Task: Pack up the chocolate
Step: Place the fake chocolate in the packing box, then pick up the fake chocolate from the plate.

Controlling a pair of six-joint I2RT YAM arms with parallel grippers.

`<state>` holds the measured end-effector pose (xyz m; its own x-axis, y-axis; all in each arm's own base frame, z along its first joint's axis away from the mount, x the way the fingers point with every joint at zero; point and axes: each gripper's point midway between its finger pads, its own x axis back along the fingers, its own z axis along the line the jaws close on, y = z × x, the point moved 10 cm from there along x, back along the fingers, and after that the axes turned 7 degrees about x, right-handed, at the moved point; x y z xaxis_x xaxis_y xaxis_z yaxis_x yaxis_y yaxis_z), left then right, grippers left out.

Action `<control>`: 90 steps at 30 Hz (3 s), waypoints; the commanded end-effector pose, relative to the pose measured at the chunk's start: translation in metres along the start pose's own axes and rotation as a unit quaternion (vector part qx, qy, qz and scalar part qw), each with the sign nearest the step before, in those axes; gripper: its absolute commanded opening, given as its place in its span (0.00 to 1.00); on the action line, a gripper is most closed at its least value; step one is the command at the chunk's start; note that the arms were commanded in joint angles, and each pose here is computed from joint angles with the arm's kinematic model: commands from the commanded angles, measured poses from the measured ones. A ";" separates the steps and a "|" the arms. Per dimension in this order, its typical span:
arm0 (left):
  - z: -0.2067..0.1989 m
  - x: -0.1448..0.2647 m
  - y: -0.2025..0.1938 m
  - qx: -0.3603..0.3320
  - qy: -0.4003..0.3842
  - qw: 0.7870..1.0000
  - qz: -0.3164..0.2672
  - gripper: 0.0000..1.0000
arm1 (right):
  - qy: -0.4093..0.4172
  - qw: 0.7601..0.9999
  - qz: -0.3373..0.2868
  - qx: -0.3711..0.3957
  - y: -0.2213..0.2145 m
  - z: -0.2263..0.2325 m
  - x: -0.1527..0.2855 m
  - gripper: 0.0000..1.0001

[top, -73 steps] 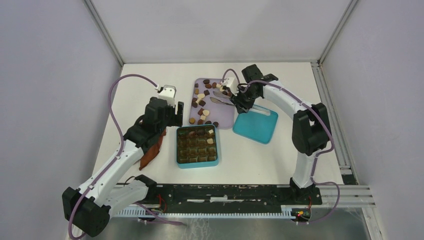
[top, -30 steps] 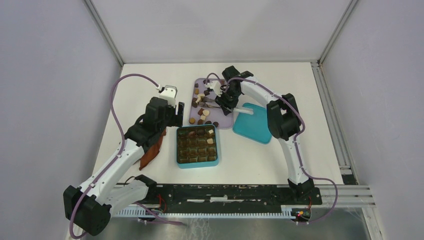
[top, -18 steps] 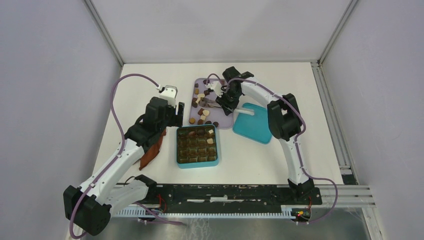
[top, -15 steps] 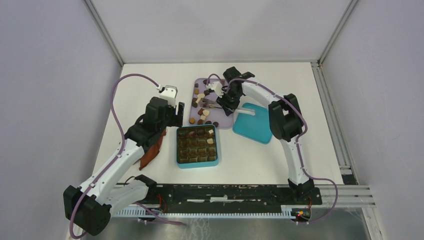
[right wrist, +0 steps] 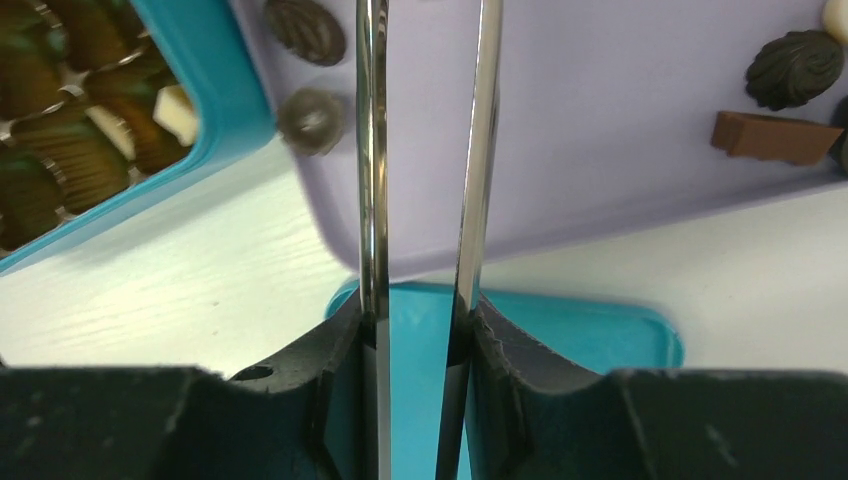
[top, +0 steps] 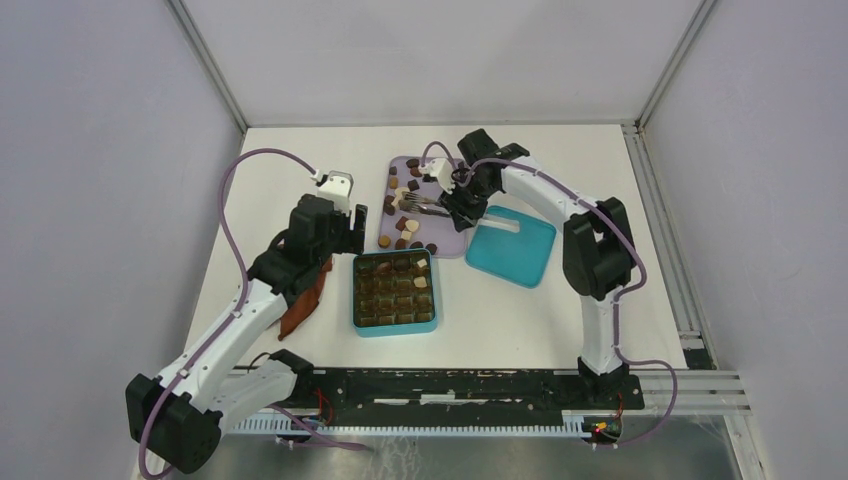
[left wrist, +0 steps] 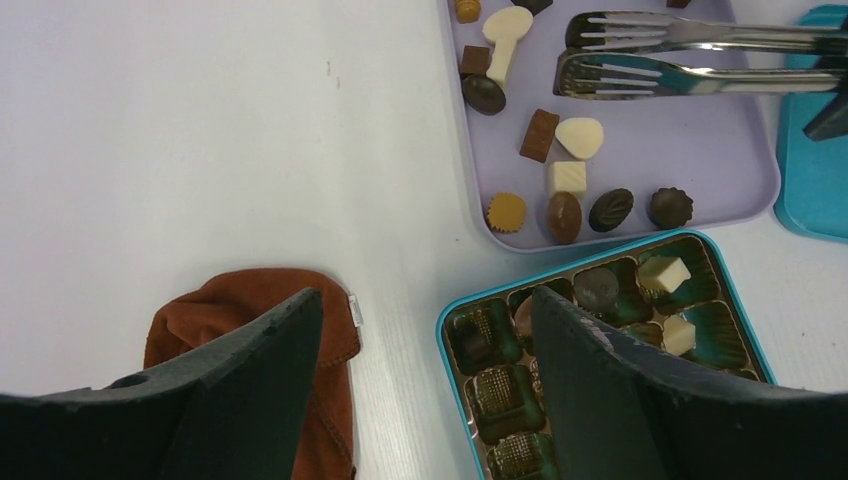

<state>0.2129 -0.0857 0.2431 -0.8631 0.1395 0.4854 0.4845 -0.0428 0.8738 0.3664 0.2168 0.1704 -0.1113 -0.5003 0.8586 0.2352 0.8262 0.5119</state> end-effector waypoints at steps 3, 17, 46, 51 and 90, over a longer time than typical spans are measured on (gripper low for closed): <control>0.004 0.004 0.006 -0.011 0.007 1.000 -0.022 0.81 | 0.005 0.996 -0.081 0.045 0.007 0.031 0.046 0.14; 0.004 0.003 0.005 -0.011 0.009 1.000 -0.021 0.81 | 0.085 0.976 -0.147 0.136 -0.043 0.107 0.066 0.14; 0.004 0.002 0.004 -0.012 0.005 1.000 -0.016 0.81 | 0.064 0.984 -0.034 0.165 -0.027 0.115 0.015 0.25; 0.004 0.002 0.004 -0.013 0.004 1.000 -0.016 0.81 | 0.065 0.984 -0.027 0.165 -0.027 0.116 0.012 0.28; 0.004 0.004 0.004 -0.010 0.007 1.000 -0.020 0.81 | -0.060 0.994 -0.040 0.078 0.002 0.018 0.050 0.41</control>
<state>0.2112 -0.0842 0.2437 -0.8668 0.1366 0.4796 0.4789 -0.0399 0.8770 0.3293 0.1913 0.2149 -0.1814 -0.5956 0.7825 0.0564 0.7881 0.6129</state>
